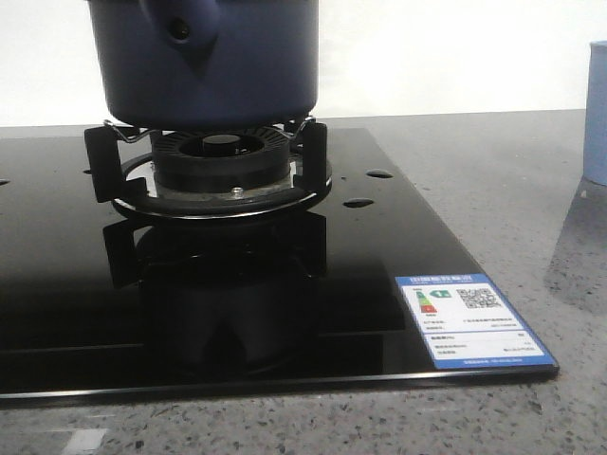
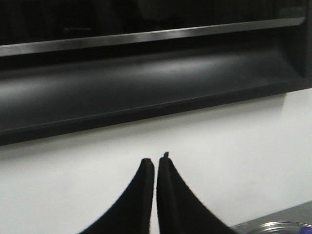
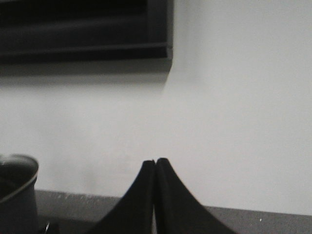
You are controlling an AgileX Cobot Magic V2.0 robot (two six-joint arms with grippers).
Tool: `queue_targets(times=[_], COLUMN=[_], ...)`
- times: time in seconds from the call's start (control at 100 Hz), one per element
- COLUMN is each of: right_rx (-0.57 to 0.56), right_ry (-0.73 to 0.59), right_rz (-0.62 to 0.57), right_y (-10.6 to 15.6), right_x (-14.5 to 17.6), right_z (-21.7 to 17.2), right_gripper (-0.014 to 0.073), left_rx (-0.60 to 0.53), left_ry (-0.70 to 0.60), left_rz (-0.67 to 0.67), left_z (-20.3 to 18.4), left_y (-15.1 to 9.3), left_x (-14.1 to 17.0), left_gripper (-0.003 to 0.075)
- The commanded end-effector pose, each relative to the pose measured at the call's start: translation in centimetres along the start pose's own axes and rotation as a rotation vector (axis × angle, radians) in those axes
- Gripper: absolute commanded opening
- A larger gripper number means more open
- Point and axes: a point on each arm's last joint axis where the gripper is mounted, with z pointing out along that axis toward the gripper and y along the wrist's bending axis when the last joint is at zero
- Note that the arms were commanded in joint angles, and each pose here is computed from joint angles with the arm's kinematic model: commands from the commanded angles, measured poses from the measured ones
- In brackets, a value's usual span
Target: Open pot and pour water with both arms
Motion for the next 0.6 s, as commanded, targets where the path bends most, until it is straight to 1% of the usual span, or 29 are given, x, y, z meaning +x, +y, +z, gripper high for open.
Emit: queue_targets(times=[0.0,0.08,0.12,0.18,0.26,0.36,0.47,0.59], right_rx=[-0.035,-0.114,-0.141,-0.162,-0.143,-0.098,-0.035,-0.008], right_ry=[-0.139,-0.228,-0.241,-0.249,-0.24,-0.239,-0.199,-0.17], right_rz=[0.041,0.007,-0.025,-0.086,-0.134,-0.172,-0.172,-0.166], right_y=[0.4,1.6,2.2,3.2,4.0,4.7,4.8,5.0], right_x=[-3.6,-5.0,-5.3,-5.6,-5.3,-4.3,-2.2,0.0], right_z=[0.5,-0.3,-0.9,-2.0,-3.6,-5.7,-7.3,-8.8], right_gripper=[-0.0055,-0.0055,-0.0055,-0.0055,-0.0055,-0.0055,-0.0055,-0.0059], left_rx=[-0.093,-0.16,-0.19,-0.228,-0.256,-0.258,-0.258,-0.254], left_ry=[-0.112,-0.132,-0.16,-0.177,-0.215,-0.204,-0.206,-0.214], left_rz=[0.014,0.028,0.034,0.035,0.018,-0.008,-0.013,-0.019], left_z=[-2.5,-4.7,-6.0,-7.6,-10.1,-12.2,-14.2,-15.7], left_y=[1.2,1.8,1.9,2.0,1.6,1.1,0.6,0.1], left_x=[-1.8,-1.0,-0.6,0.9,2.7,5.8,8.4,10.5], left_gripper=[-0.002,-0.002,-0.002,-0.002,-0.002,-0.002,-0.002,-0.002])
